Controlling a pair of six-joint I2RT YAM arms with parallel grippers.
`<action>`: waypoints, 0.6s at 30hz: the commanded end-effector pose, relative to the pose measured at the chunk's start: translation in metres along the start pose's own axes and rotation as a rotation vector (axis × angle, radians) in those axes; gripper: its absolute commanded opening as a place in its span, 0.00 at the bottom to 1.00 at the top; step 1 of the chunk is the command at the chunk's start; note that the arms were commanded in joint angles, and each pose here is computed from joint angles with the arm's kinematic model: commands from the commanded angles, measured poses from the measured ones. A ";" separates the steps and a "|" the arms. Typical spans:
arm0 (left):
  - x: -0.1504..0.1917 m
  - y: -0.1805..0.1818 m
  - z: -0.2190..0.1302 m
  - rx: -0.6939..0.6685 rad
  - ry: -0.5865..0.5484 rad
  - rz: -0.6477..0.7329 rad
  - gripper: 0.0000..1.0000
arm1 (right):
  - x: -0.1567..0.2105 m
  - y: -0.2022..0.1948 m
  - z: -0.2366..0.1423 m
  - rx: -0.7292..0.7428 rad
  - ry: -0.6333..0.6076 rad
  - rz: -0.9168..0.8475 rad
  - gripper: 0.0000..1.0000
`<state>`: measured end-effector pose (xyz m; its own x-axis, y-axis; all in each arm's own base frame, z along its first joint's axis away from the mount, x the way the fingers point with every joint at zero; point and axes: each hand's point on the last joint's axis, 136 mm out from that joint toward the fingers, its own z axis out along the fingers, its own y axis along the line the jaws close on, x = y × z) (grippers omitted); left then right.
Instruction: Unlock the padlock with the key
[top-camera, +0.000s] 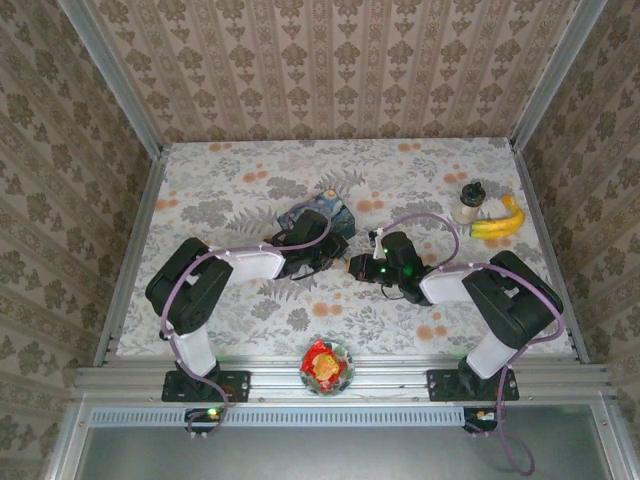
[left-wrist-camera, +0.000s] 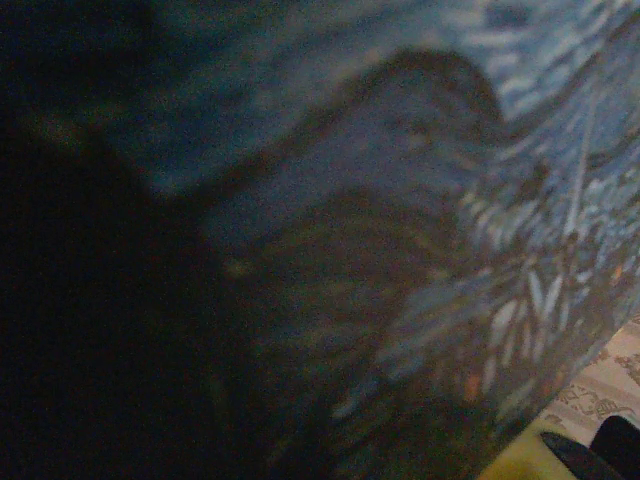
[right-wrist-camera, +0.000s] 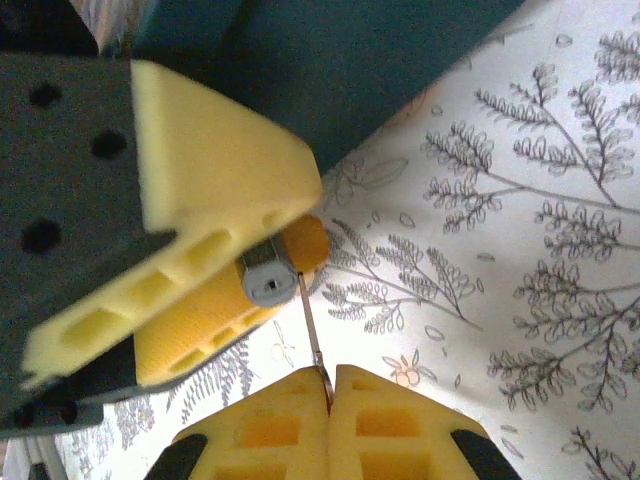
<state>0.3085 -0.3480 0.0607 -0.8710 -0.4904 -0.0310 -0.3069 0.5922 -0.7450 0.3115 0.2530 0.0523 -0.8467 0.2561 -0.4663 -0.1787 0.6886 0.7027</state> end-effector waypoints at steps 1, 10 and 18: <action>0.039 0.040 0.006 -0.128 0.206 -0.211 0.16 | -0.001 0.015 -0.005 -0.067 -0.010 -0.011 0.00; 0.038 0.041 0.007 -0.126 0.203 -0.216 0.16 | -0.003 0.017 -0.013 -0.075 -0.035 -0.025 0.00; 0.039 0.042 0.007 -0.125 0.208 -0.216 0.16 | -0.012 0.017 -0.016 -0.040 -0.062 -0.039 0.00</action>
<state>0.3095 -0.3485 0.0624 -0.8696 -0.4935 -0.0150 -0.3163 0.5802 -0.7505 0.3067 0.2532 0.0715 -0.8264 0.2610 -0.4990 -0.2253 0.6588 0.7178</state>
